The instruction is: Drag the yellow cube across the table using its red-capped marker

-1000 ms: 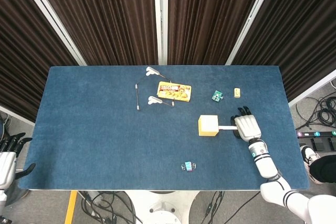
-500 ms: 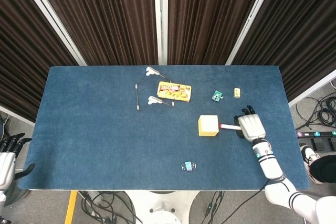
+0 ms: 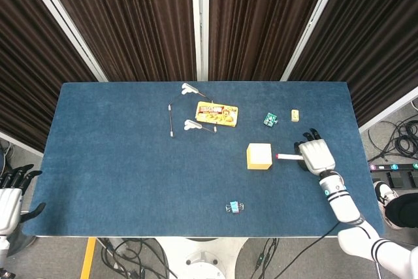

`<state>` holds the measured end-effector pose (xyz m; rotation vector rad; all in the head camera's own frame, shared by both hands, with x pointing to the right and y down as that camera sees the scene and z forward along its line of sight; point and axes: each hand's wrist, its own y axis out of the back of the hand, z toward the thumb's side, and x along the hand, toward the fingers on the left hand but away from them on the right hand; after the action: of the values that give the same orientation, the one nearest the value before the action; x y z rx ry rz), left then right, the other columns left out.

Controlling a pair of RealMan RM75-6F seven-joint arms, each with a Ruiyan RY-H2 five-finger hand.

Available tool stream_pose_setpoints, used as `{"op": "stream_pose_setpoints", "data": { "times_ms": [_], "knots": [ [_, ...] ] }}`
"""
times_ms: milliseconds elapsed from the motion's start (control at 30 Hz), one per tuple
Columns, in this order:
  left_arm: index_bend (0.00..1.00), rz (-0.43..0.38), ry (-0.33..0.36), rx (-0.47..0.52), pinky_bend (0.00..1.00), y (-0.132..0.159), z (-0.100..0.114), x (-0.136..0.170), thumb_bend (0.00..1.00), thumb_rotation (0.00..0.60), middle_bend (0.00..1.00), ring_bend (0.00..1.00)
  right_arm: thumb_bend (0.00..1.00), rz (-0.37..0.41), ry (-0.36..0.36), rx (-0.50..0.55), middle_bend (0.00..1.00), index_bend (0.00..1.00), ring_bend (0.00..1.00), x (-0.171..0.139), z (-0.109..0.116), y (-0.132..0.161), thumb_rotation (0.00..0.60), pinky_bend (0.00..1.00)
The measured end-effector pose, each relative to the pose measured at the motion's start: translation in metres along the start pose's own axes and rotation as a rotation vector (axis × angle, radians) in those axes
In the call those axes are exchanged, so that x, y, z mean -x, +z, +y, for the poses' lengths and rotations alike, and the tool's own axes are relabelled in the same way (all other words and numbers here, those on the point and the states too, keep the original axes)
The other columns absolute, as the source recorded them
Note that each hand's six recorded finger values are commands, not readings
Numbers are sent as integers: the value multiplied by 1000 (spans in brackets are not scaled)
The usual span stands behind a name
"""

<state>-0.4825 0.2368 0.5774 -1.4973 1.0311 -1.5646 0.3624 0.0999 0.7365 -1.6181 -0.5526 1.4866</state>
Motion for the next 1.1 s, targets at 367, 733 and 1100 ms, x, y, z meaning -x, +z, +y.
{"op": "stream_pose_setpoints", "data": {
  "times_ms": [367, 733, 1100],
  "knots": [
    [306, 10, 1, 3, 197, -4, 0, 3, 229, 600, 267, 179, 468, 63, -23, 41, 597, 640, 190, 29, 8, 47, 600, 115],
    [306, 13, -1, 6, 197, -7, -1, 3, 229, 600, 267, 179, 467, 205, -44, 38, 597, 640, 190, 51, 24, 124, 600, 115],
    [306, 13, 2, 7, 197, -8, 1, 4, 228, 600, 267, 179, 465, 299, -43, -1, 597, 640, 190, 46, 31, 158, 600, 116]
  ]
}}
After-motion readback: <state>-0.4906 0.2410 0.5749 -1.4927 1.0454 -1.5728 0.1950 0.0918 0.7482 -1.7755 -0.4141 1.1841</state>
